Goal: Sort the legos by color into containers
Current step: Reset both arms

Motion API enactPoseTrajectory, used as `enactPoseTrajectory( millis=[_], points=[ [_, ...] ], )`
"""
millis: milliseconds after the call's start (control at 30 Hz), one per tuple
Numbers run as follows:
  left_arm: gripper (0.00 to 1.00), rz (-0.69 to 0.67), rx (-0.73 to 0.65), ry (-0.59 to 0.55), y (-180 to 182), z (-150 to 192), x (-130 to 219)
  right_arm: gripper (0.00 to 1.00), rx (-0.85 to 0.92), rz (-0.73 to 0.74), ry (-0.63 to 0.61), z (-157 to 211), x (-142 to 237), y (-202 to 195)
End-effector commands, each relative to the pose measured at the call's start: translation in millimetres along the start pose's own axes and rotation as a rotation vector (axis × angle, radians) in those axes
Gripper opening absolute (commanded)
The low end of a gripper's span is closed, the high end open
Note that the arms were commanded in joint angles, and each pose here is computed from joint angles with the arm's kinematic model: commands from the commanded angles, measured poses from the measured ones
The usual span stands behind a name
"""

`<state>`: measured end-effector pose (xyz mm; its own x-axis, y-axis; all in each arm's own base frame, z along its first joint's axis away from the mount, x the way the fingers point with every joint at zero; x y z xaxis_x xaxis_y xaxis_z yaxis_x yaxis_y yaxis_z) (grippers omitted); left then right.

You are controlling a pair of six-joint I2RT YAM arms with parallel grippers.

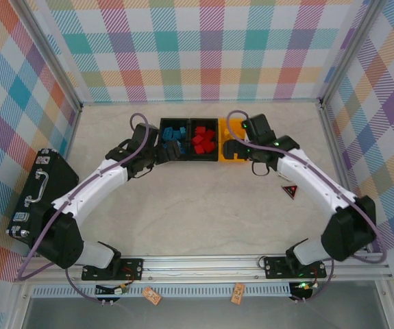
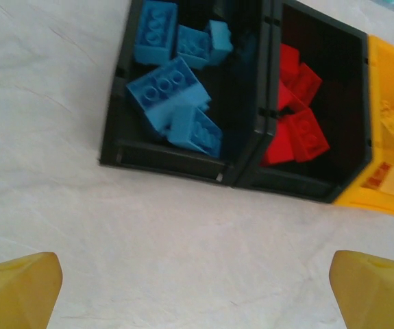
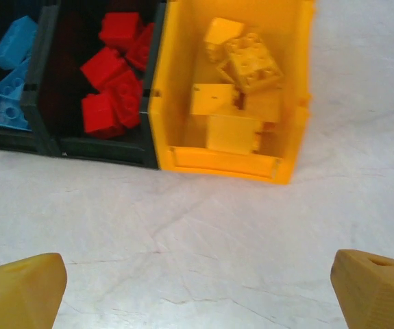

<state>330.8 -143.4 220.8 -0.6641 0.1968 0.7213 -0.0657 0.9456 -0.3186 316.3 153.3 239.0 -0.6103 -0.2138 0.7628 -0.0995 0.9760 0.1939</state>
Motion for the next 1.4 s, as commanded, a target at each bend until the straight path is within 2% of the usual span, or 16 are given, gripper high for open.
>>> enactPoseTrajectory(
  millis=[0,133,200,300,433,600,767,900,1000,1033,1100,1133,1167,1200,1233,1367],
  points=[
    [1.00,-0.109,-0.065,-0.127,24.2,-11.5,19.2,0.99,-0.037,0.069,-0.107,1.7,16.7,-25.7],
    [1.00,-0.218,-0.025,-0.358,60.1,-9.9,33.5,0.99,-0.055,0.209,-0.198,20.6,26.8,-60.8],
    [1.00,-0.281,-0.020,-0.415,81.2,-2.7,37.2,0.99,-0.078,0.329,-0.265,31.2,31.0,-83.9],
    [1.00,-0.355,-0.059,-0.457,102.4,5.5,40.5,0.99,-0.034,0.435,-0.397,45.0,30.6,-107.1],
    [1.00,-0.459,-0.130,-0.417,128.8,16.7,29.5,0.99,-0.018,0.538,-0.542,62.7,28.7,-130.6],
    [1.00,-0.533,-0.121,-0.430,161.8,29.1,0.3,0.99,-0.028,0.593,-0.549,74.4,4.9,-152.8],
    [1.00,-0.518,-0.161,-0.563,167.6,24.6,-21.7,0.99,-0.026,0.565,-0.598,71.6,-26.2,-165.3],
    [1.00,-0.470,-0.184,-0.618,166.2,17.4,-38.3,0.99,0.013,0.442,-0.677,52.4,-40.8,-160.2],
    [1.00,-0.393,-0.255,-0.545,157.8,20.4,-55.8,0.99,0.030,0.313,-0.704,48.6,-60.7,-162.7],
    [1.00,-0.390,-0.261,-0.551,157.2,17.9,-58.2,0.99,0.079,0.248,-0.630,51.8,-73.7,-155.5],
    [1.00,-0.352,-0.241,-0.502,161.2,16.6,-64.2,0.99,0.065,0.173,-0.579,50.8,-82.6,-158.9],
    [1.00,-0.309,-0.220,-0.500,166.2,18.9,-68.1,0.99,0.059,0.206,-0.622,46.9,-85.8,-164.2],
    [1.00,-0.290,-0.217,-0.539,169.8,19.9,-68.6,0.99,0.038,0.203,-0.553,51.1,-89.8,-164.9],
    [0.99,-0.301,-0.211,-0.518,172.2,22.8,-70.6,0.99,0.019,0.198,-0.530,50.2,-89.7,-167.5],
    [1.00,-0.303,-0.206,-0.488,171.8,22.9,-70.3,0.99,0.024,0.203,-0.574,46.2,-88.3,-168.6],
    [0.99,-0.308,-0.216,-0.520,170.5,21.7,-70.0,0.99,0.011,0.218,-0.564,46.9,-86.7,-170.3]
  ],
)
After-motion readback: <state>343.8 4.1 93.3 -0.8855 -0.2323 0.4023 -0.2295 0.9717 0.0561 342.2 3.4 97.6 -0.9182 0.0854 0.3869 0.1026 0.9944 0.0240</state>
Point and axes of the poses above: each hand's point on the last joint's axis, 136 mm out from that joint toward the fingers, its own x axis back along the fingers, its own y axis along the line the jaws close on, z = x × y, the point moved 5 cm from there along x, back along the fingers, and after that the axes turned 2 degrees about -x, right-handed, at the moved point
